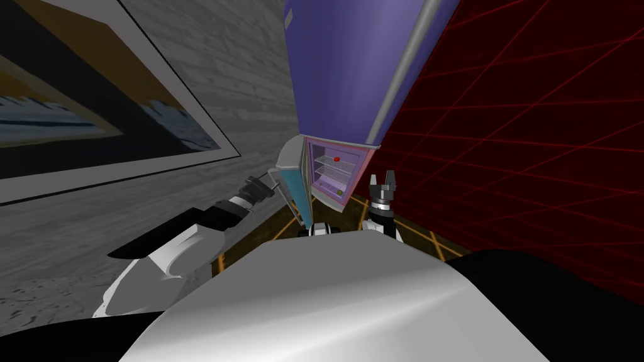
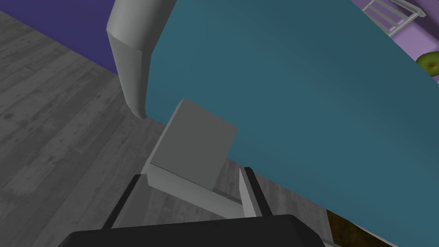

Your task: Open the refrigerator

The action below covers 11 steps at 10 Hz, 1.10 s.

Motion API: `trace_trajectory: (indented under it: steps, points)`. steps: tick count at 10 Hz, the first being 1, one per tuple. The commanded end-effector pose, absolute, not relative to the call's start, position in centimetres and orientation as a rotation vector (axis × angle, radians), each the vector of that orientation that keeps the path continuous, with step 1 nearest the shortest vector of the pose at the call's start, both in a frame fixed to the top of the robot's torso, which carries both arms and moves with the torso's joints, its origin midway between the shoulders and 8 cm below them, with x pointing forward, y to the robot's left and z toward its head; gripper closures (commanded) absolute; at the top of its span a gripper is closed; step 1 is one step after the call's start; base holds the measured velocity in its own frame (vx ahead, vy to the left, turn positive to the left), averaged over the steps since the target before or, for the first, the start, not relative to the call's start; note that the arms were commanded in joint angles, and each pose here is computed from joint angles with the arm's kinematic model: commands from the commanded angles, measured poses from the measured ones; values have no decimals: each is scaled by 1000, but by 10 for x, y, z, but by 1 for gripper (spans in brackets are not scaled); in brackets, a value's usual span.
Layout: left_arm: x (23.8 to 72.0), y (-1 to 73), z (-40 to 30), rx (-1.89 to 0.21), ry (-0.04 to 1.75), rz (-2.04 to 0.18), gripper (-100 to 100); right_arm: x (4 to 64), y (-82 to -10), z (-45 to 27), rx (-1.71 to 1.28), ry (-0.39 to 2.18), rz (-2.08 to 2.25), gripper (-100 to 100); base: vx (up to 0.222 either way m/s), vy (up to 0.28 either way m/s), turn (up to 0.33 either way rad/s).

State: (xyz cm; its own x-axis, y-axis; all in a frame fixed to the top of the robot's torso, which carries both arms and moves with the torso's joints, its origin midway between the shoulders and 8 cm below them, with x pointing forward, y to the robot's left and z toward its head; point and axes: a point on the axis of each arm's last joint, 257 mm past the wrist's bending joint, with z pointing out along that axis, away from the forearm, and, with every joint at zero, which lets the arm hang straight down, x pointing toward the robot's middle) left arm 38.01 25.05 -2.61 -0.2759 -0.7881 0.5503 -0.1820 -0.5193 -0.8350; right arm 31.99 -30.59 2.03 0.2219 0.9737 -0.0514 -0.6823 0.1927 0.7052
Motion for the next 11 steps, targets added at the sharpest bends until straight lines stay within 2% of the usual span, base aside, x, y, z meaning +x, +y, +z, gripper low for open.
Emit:
trace_trajectory:
  steps: [1, 6, 7, 11]
  points:
    - [377, 238, -27, -1535, 1237, -1865, 100, 320, -306, 20, 625, 566, 1253, 0, -19, 200, -116]
    - [376, 232, -28, -1530, 1257, -1876, 100, 320, -306, 20, 625, 566, 1252, 0, -8, 176, -57]
    - [381, 241, -37, -1560, 1241, -1858, -100, 320, -306, 20, 626, 566, 1253, 0, -1, 21, -8]
    - [395, 263, -59, -1631, 1174, -1835, -100, 320, -306, 20, 626, 565, 1253, 0, -2, 10, -17]
